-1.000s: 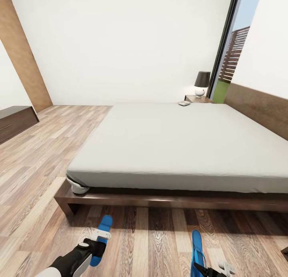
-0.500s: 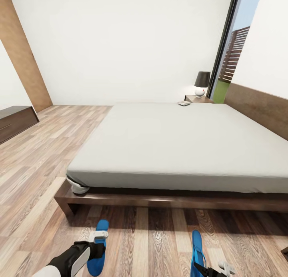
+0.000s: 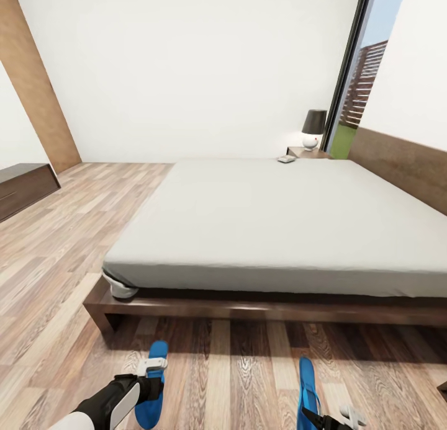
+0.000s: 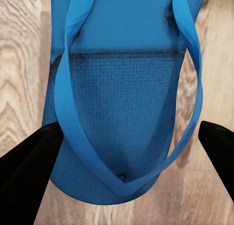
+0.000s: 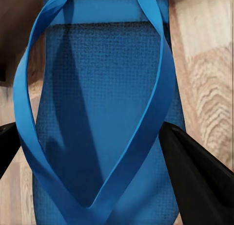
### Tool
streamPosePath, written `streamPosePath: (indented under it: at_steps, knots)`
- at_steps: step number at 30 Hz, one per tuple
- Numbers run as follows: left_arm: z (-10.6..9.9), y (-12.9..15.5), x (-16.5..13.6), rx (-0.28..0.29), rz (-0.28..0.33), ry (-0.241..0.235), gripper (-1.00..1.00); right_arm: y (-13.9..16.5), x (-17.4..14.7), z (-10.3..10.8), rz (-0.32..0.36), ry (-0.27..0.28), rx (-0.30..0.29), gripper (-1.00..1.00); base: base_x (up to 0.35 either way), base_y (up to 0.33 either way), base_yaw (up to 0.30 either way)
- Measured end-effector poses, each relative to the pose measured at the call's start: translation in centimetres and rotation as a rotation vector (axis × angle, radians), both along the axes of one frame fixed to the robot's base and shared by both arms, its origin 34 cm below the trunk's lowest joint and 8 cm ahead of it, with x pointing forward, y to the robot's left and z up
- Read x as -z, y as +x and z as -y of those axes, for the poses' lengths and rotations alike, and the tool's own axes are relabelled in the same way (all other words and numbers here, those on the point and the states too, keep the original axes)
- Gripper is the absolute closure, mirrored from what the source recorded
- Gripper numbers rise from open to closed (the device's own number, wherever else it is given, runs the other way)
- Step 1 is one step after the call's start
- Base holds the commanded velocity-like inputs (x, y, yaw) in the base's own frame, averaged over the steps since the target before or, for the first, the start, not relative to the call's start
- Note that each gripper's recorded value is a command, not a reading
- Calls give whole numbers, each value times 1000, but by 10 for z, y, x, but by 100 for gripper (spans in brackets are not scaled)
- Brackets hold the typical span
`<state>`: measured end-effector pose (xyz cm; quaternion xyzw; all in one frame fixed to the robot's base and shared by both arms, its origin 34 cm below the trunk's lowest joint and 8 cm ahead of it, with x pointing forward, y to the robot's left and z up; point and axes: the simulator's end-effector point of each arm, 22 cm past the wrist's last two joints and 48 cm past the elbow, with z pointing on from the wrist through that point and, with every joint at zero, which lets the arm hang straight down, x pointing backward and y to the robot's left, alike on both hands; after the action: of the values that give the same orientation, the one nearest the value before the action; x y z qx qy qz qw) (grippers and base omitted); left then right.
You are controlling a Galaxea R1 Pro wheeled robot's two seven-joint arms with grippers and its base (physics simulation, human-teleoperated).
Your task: In the bedroom, move the book from the bed onto either nightstand, and place the two sandals side by side next to the bed.
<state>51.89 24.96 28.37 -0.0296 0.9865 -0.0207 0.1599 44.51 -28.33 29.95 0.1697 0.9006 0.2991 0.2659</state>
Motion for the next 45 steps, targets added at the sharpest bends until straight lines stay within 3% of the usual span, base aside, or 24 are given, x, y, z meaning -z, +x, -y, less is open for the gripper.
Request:
streamPosePath:
  at_steps: [4, 7, 8, 9, 11, 12, 13, 17, 33, 41, 43, 45]
  knots:
    - [0, -2, 9, 0, 0, 0, 100, -7, 10, 13, -18, -7, 19, 100, 0, 0, 0]
    - [0, -3, 15, 0, 1, 0, 100, -16, 7, 87, -80, -46, 49, 100, 0, 0, 0]
    - [0, -4, 17, 0, 1, 0, 100, -9, -2, 98, -72, -13, 65, 100, 0, 0, 0]
    - [0, -4, 20, 0, 1, 0, 100, -5, -11, 99, -70, 35, 45, 100, 0, 0, 0]
    - [1, -6, 24, 0, 1, -1, 100, 9, -36, 91, -52, 172, 26, 100, 0, 0, 0]
    - [1, -6, 26, 0, 1, -2, 100, 14, -50, 82, -60, 267, 19, 100, 0, 0, 0]
    - [2, -7, 29, 1, 1, -2, 100, 16, -55, 77, -69, 314, 20, 100, 0, 0, 0]
    - [3, -9, 37, 1, 1, -3, 100, 16, -57, 70, -90, 390, 24, 100, 0, 0, 0]
    - [7, -9, 68, 8, 23, -8, 100, 6, -24, 75, -96, 399, 32, 100, 0, 0, 0]
    - [5, -20, 83, 8, -13, -5, 100, 0, -11, 75, -129, 398, 40, 100, 0, 0, 0]
    - [5, -22, 86, 8, -22, -5, 100, -2, -8, 78, -136, 393, 43, 100, 0, 0, 0]
    - [5, -25, 90, 8, -30, -5, 100, -4, -9, 97, -140, 368, 56, 100, 0, 0, 0]
